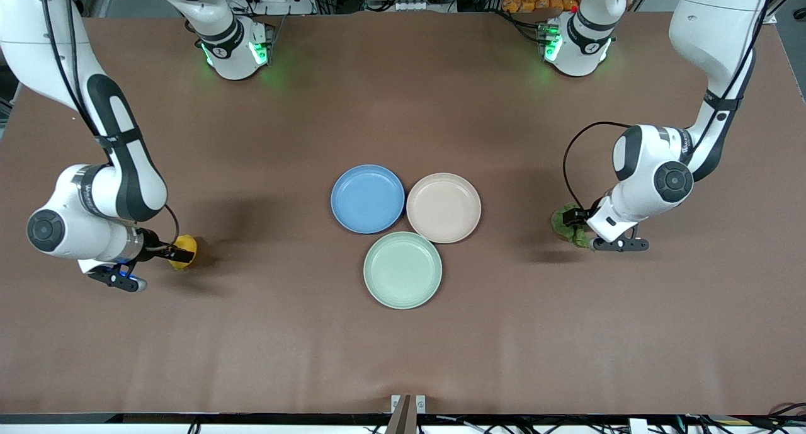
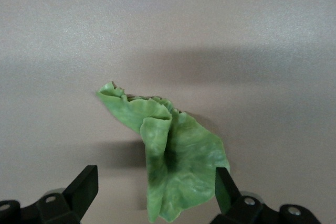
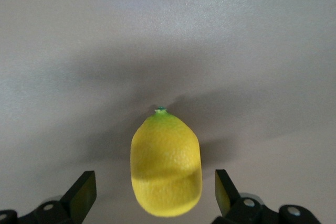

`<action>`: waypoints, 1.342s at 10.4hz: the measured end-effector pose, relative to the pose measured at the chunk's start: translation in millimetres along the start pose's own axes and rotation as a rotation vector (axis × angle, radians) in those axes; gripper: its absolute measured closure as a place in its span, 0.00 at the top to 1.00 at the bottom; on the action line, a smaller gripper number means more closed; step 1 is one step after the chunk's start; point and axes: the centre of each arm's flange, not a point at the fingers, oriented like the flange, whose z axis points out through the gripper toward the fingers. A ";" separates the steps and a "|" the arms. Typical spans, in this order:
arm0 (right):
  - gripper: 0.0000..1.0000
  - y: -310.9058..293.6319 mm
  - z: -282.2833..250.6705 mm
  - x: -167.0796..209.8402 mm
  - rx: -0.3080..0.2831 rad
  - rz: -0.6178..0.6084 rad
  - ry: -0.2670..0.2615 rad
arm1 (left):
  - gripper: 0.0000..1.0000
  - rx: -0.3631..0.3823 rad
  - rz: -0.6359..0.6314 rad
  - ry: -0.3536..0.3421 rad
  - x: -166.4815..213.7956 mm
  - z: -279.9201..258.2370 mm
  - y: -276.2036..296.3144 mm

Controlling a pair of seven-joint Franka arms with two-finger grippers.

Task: Place lemon and lettuce in plates
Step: 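Grasp the lemon with the right gripper while the left gripper grasps the lettuce, then carry the lemon to the blue plate while the left gripper carries lettuce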

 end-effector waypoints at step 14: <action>0.61 -8.7 -6.7 -5.9 -0.003 -0.015 -0.044 | 0.04 -0.009 -0.001 -0.007 1.5 28.4 -0.1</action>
